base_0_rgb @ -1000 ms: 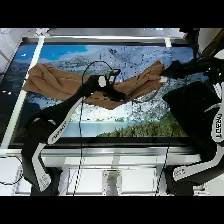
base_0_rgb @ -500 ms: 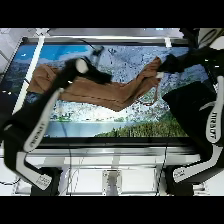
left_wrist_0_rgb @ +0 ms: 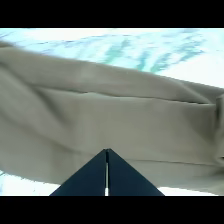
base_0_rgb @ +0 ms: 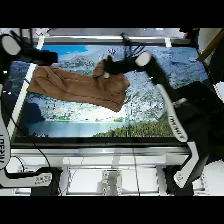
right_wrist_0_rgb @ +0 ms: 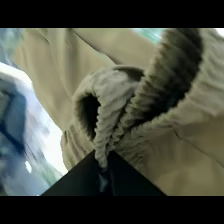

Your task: Fold the clothes and pants, and hang the long-sleeved shirts on hangers.

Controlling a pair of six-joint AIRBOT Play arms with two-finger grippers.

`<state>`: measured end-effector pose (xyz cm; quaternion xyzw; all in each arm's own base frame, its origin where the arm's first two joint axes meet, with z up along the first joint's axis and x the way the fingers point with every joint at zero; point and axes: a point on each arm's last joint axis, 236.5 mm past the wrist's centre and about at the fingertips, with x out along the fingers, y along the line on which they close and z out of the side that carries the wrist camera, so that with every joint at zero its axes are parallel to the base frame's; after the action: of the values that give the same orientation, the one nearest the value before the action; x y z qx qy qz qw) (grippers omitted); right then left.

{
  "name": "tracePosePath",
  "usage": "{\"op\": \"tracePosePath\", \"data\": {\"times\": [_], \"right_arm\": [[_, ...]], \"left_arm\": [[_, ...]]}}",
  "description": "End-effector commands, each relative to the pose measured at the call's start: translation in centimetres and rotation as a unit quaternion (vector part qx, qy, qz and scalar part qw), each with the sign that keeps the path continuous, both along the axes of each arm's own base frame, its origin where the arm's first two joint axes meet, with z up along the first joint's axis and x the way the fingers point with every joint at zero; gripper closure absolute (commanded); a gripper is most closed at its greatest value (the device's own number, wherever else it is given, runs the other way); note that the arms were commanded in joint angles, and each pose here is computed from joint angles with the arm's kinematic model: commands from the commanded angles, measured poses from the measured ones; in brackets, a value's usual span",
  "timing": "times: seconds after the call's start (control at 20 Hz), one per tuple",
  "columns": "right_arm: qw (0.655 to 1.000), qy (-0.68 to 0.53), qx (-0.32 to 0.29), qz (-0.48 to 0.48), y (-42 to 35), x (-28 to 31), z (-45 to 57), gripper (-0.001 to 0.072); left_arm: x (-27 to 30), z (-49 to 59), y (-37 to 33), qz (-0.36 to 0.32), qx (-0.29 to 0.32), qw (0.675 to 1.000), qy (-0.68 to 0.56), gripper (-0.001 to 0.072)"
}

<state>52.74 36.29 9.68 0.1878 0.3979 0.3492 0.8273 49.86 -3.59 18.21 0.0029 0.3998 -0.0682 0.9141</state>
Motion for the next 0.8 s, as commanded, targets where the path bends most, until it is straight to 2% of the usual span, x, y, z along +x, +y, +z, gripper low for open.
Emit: {"op": "tracePosePath", "data": {"times": [0.0,0.05,0.1,0.25,0.4,0.55,0.65,0.75], "right_arm": [[0.995,-0.029,0.082,-0.054,6.1,1.6,-0.7,0.0586],[0.993,-0.02,0.098,-0.057,6.6,1.4,-0.4,0.0314],[0.995,-0.014,0.093,-0.046,6.6,1.0,-0.3,0.0109],[0.999,0.019,0.041,0.017,3.7,-0.3,0.0,0.0101],[0.996,0.07,-0.04,0.022,-5.4,-0.3,-0.9,0.0103],[0.976,0.188,-0.113,0.01,-14.6,-2.7,-5.5,0.0101],[0.965,0.237,-0.109,-0.007,-16.5,-3.5,-9.0,0.0099],[0.967,0.242,-0.073,-0.046,-15.6,-2.5,-11.9,0.008]], "left_arm": [[-1.0,0.2,4.0,0.037,0.009,0.999,0.011,0.0698],[-1.0,0.2,4.4,0.041,0.009,0.999,0.011,0.0698],[-1.0,0.2,4.6,0.043,0.009,0.999,0.011,0.0699],[-1.0,0.2,4.8,0.042,0.011,0.999,0.011,0.0698],[-1.0,0.2,4.8,0.037,0.016,0.999,0.01,0.0698],[-1.0,0.2,4.8,0.037,0.016,0.999,0.01,0.0698],[-1.0,0.2,4.8,0.037,0.016,0.999,0.01,0.0698],[-1.0,0.2,4.8,0.037,0.016,0.999,0.01,0.0698]]}}
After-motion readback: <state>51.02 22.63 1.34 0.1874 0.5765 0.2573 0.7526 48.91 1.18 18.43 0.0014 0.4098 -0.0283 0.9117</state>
